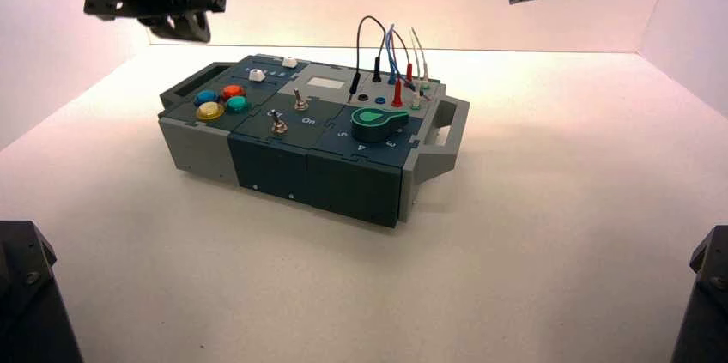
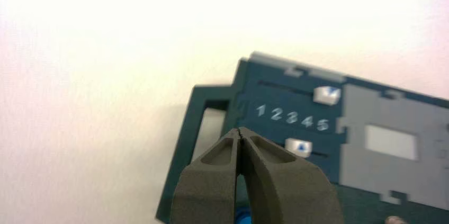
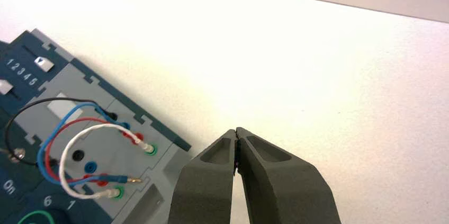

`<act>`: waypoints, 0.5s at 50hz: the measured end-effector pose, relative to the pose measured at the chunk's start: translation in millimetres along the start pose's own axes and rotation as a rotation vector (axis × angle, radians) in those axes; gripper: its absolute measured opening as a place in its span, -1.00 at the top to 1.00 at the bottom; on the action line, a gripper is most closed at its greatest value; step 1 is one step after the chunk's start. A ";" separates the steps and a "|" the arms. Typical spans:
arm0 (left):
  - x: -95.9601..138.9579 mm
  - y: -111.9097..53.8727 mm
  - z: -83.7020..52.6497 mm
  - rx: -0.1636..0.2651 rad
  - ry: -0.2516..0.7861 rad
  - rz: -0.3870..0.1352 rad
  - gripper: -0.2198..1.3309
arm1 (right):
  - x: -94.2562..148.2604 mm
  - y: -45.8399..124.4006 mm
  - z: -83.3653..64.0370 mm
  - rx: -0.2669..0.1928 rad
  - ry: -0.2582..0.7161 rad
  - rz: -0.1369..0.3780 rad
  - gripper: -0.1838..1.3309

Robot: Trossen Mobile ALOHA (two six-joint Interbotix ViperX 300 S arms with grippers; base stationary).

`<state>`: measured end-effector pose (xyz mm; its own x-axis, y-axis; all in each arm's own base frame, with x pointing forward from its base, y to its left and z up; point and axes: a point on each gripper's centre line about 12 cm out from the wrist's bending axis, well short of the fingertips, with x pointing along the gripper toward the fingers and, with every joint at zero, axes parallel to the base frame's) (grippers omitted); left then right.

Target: Turn the knob to position 2.

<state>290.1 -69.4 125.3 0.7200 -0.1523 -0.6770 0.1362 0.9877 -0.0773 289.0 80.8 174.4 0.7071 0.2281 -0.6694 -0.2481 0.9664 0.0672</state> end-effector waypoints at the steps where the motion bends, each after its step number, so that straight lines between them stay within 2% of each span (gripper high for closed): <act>1: 0.0 0.0 0.0 0.000 0.000 0.000 0.92 | 0.0 0.0 0.0 0.000 0.000 0.000 0.95; 10: -17.1 2.8 -2.4 -0.002 -0.094 0.008 0.92 | 0.5 -12.1 -6.3 0.029 -0.004 -0.036 0.95; 16: -30.0 5.0 -3.2 -0.012 -0.165 0.012 0.92 | -0.6 -25.9 -10.2 0.071 -0.009 -0.075 0.95; 25: -31.0 5.5 -3.2 -0.035 -0.179 0.012 0.92 | 0.2 -30.1 -12.8 0.085 -0.015 -0.091 0.95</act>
<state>266.3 -59.1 143.5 0.8313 -0.1412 -0.5376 0.1052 0.9897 -0.0972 288.2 50.3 162.8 0.7343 0.1404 -0.6642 -0.1262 0.9896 0.0696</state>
